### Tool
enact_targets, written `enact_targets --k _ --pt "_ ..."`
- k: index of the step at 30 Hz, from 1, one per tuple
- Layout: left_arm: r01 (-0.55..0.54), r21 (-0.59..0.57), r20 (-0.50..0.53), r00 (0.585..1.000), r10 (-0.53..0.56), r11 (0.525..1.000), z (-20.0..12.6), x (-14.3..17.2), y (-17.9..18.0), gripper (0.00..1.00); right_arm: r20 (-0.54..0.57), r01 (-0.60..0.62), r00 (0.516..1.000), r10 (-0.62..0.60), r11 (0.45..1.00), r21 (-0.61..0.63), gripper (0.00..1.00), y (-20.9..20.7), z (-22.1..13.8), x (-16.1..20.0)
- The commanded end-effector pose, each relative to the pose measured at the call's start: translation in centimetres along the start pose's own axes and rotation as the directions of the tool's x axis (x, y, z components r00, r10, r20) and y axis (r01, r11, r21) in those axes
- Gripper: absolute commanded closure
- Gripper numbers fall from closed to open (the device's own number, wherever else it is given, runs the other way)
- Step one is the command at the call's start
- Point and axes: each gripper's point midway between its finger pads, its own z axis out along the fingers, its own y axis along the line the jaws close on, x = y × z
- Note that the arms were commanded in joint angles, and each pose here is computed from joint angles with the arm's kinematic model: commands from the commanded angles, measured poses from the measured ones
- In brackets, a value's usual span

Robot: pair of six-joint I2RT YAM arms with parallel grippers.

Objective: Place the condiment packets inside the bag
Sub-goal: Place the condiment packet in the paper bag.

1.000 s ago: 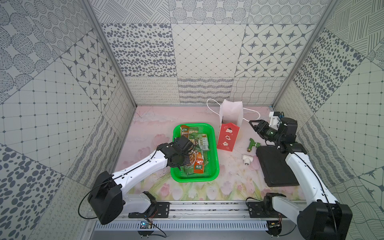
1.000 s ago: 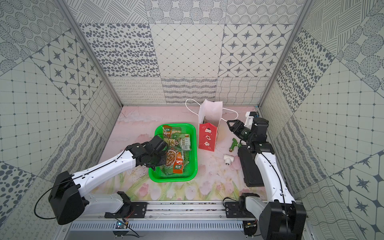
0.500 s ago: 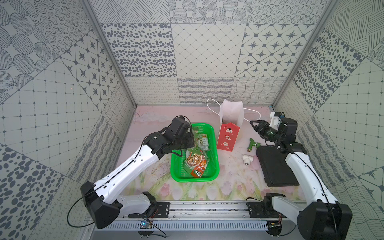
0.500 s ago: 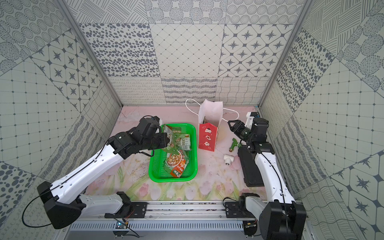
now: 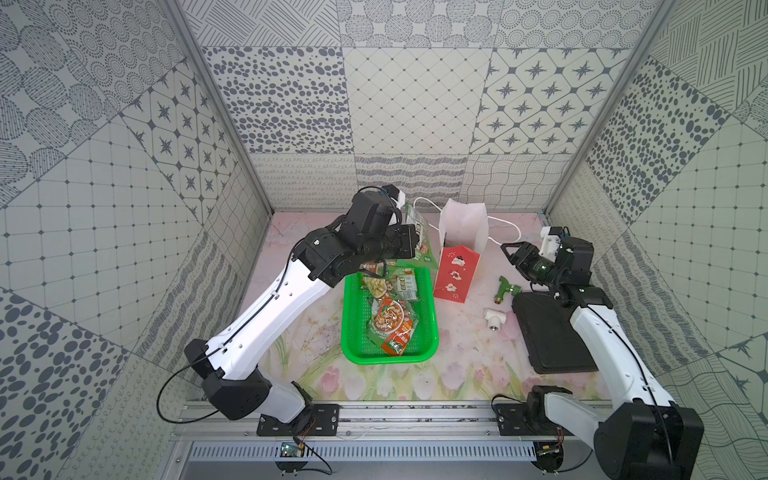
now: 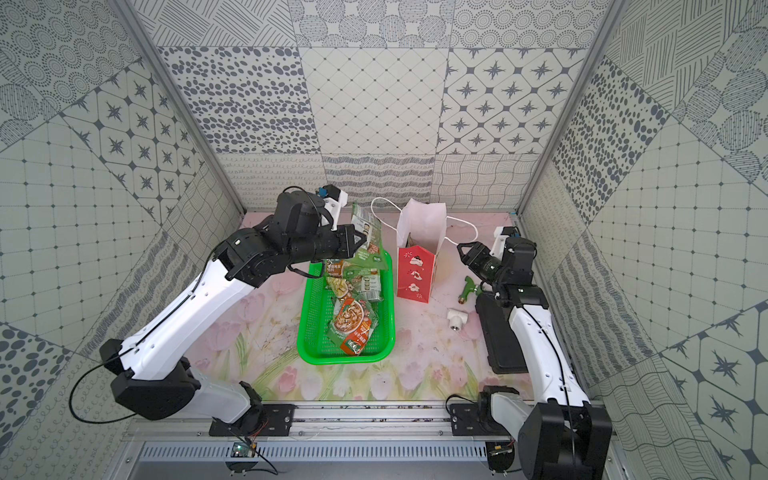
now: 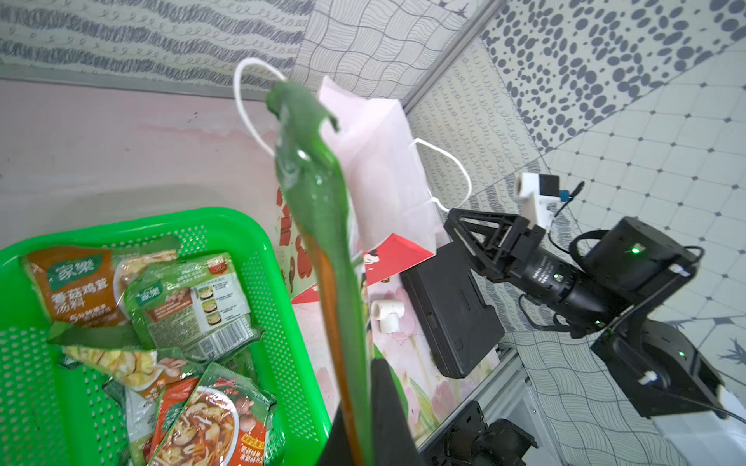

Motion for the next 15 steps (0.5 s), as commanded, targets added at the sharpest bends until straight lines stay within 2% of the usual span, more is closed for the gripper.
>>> enact_targets --k 1,9,15 --pt "-0.158 0.096 0.072 0.986 0.152 0.983 0.4 -2.9 -4.4 1.0 0.028 0.013 1.0 -0.013 1.0 -0.009 0.45 0.2 -0.1 -0.5" --pt "-0.241 0.12 0.118 0.967 0.227 0.963 4.4 -5.4 -7.0 1.0 0.026 0.016 1.0 -0.016 1.0 -0.006 0.45 0.1 -0.1 -0.6" --pt "-0.272 0.041 0.077 0.96 0.269 0.961 9.5 -5.0 -5.6 1.0 0.026 0.017 1.0 -0.017 1.0 -0.006 0.44 0.1 0.0 -0.6"
